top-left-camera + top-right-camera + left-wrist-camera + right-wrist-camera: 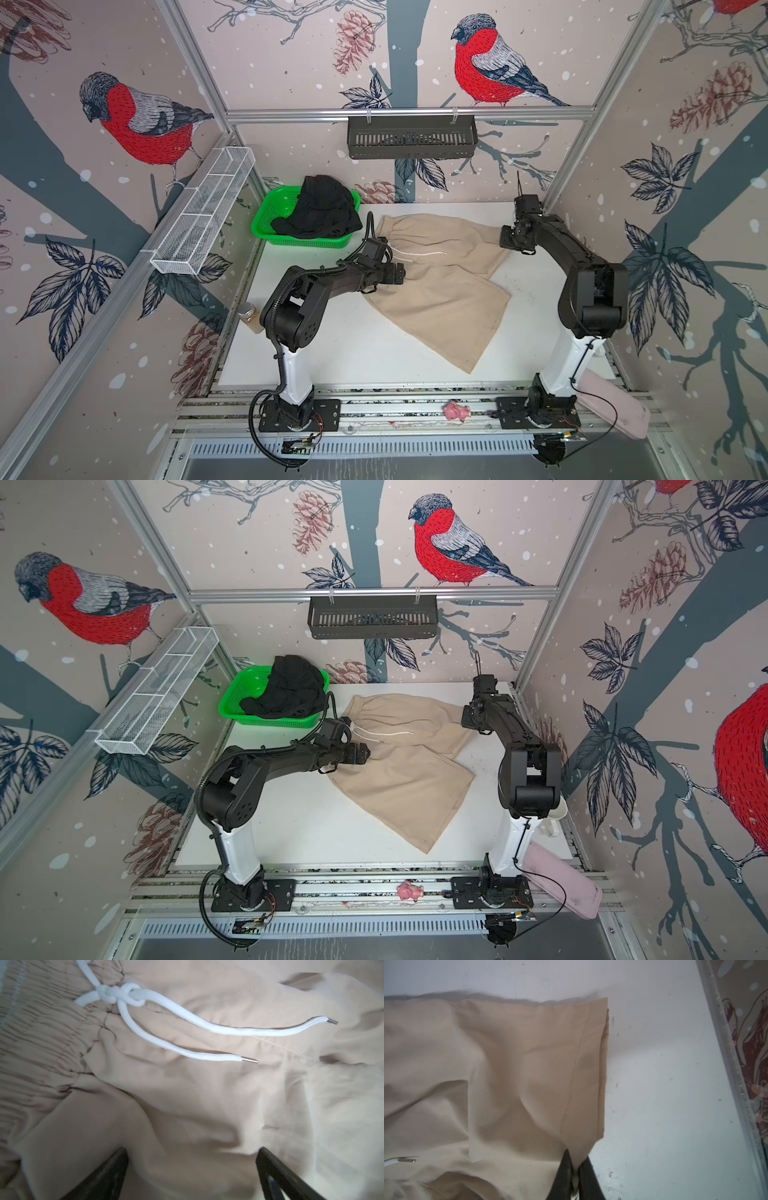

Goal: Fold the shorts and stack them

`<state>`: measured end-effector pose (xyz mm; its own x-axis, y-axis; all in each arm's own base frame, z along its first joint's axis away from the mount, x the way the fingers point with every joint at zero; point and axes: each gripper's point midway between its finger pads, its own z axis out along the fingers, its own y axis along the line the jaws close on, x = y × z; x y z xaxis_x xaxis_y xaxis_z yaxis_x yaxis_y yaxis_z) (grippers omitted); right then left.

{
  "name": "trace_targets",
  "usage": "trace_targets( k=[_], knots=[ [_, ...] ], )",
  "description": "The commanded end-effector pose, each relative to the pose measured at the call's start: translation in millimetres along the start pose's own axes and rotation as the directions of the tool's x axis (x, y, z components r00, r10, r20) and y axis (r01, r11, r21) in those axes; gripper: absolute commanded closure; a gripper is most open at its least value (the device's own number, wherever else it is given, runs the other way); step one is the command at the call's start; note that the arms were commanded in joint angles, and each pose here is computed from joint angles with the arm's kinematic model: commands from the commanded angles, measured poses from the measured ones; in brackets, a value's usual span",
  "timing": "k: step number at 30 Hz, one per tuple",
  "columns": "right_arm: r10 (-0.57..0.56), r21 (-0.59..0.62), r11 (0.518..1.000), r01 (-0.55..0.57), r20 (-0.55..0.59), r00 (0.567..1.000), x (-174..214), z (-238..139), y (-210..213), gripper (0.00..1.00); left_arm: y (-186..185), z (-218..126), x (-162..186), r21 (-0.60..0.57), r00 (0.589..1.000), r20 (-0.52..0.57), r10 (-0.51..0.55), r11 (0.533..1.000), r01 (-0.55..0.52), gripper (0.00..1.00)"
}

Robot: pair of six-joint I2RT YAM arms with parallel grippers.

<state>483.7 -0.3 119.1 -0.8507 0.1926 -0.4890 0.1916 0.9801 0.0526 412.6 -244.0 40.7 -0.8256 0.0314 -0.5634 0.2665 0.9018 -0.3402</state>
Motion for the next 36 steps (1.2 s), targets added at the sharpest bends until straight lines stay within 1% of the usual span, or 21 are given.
trace_targets(
  k=[1, 5, 7, 8, 9, 11, 12, 13, 14, 16, 18, 20, 22, 24, 26, 27, 28, 30, 32, 34, 36],
  knots=[
    [-0.007, 0.003, 1.0, 0.007, -0.044, 0.999, -5.1, 16.2, 2.9, 0.88, 5.1, 0.4, 3.9, -0.02, 1.0, -0.023, 0.02, 1.0, -0.02, 0.03],
    [-0.029, -0.035, 0.999, 0.026, -0.071, 0.997, -27.0, 45.5, 26.2, 0.88, 6.3, 1.0, 8.6, -0.022, 0.999, -0.038, 0.025, 0.999, -0.026, 0.03],
    [-0.047, -0.041, 0.998, 0.044, -0.101, 0.994, -30.0, 61.1, 37.5, 0.88, 7.4, 0.7, 11.4, -0.026, 0.998, -0.048, 0.028, 0.999, -0.029, 0.03],
    [-0.055, -0.035, 0.998, 0.051, -0.114, 0.992, -29.1, 67.6, 40.3, 0.84, 7.7, 0.3, 12.3, -0.027, 0.998, -0.051, 0.031, 0.999, -0.032, 0.03],
    [-0.068, -0.029, 0.997, 0.065, -0.128, 0.989, -27.1, 73.6, 43.4, 0.74, 7.7, -0.3, 12.9, -0.026, 0.998, -0.052, 0.031, 0.999, -0.032, 0.03],
    [-0.079, -0.019, 0.997, 0.078, -0.133, 0.988, -24.8, 77.5, 45.4, 0.68, 7.2, -0.3, 14.1, -0.021, 0.998, -0.054, 0.034, 0.999, -0.035, 0.03],
    [-0.082, -0.013, 0.997, 0.081, -0.121, 0.989, -25.4, 75.2, 44.7, 0.6, 6.8, -0.2, 14.4, -0.019, 0.998, -0.056, 0.036, 0.999, -0.037, 0.03],
    [-0.077, -0.014, 0.997, 0.076, -0.1, 0.992, -27.8, 70.8, 43.7, 0.48, 6.4, -0.4, 14.3, -0.017, 0.998, -0.056, 0.038, 0.999, -0.039, 0.03],
    [-0.072, -0.019, 0.997, 0.071, -0.075, 0.995, -31.5, 62.8, 42.7, 0.44, 6.3, -0.3, 14.4, -0.016, 0.998, -0.056, 0.038, 0.999, -0.039, 0.03],
    [-0.049, -0.028, 0.998, 0.048, -0.026, 0.998, -35.7, 43.6, 34.6, 0.41, 3.0, -2.4, 12.0, -0.002, 0.998, -0.049, 0.044, 0.999, -0.044, 0.03],
    [-0.008, -0.034, 0.999, 0.009, 0.03, 1.0, -35.1, 24.7, 19.0, 0.33, -0.2, -6.0, 8.1, 0.01, 0.998, -0.033, 0.048, 0.999, -0.047, 0.03],
    [0.056, -0.083, 0.995, -0.049, 0.091, 0.994, -30.1, 8.8, 1.8, 0.31, -2.4, -10.9, 3.4, 0.014, 0.999, -0.014, 0.052, 0.999, -0.052, 0.03],
    [0.136, -0.139, 0.983, -0.119, 0.123, 0.983, -17.5, 1.9, -20.7, 0.3, -4.3, -14.6, -1.5, 0.019, 0.998, 0.0, 0.055, 0.998, -0.055, 0.03],
    [0.174, -0.118, 0.98, -0.16, 0.118, 0.978, 0.7, 4.9, -40.0, 0.31, -5.5, -16.3, -4.5, 0.019, 0.998, 0.008, 0.059, 0.998, -0.059, 0.03],
    [0.169, -0.082, 0.983, -0.162, 0.093, 0.981, 23.0, 11.8, -48.1, 0.32, -5.3, -17.4, -6.2, 0.016, 0.998, 0.014, 0.065, 0.998, -0.065, 0.03],
    [0.168, -0.092, 0.983, -0.161, 0.083, 0.982, 33.1, 13.8, -47.1, 0.35, -4.5, -18.2, -7.4, 0.013, 0.998, 0.018, 0.067, 0.998, -0.067, 0.03],
    [0.166, -0.128, 0.979, -0.156, 0.079, 0.983, 42.2, 14.1, -40.9, 0.39, -4.1, -19.4, -9.6, 0.012, 0.997, 0.025, 0.068, 0.998, -0.068, 0.03],
    [0.176, -0.198, 0.968, -0.156, 0.084, 0.981, 52.5, 10.1, -29.3, 0.48, -3.5, -23.0, -15.0, 0.017, 0.997, 0.038, 0.068, 0.998, -0.068, 0.03],
    [0.17, -0.211, 0.966, -0.151, 0.076, 0.983, 67.4, 6.3, -21.8, 0.51, -4.9, -30.1, -26.1, 0.028, 0.995, 0.072, 0.074, 0.997, -0.076, 0.03],
    [0.158, -0.192, 0.971, -0.14, 0.084, 0.984, 78.9, -4.4, -19.5, 0.49, -6.6, -38.9, -38.1, 0.025, 0.989, 0.111, 0.095, 0.995, -0.099, 0.03],
    [0.164, -0.175, 0.974, -0.142, 0.118, 0.979, 83.5, -21.4, -20.3, 0.41, -7.4, -46.1, -45.8, 0.014, 0.985, 0.133, 0.109, 0.994, -0.112, 0.03]
  ],
)
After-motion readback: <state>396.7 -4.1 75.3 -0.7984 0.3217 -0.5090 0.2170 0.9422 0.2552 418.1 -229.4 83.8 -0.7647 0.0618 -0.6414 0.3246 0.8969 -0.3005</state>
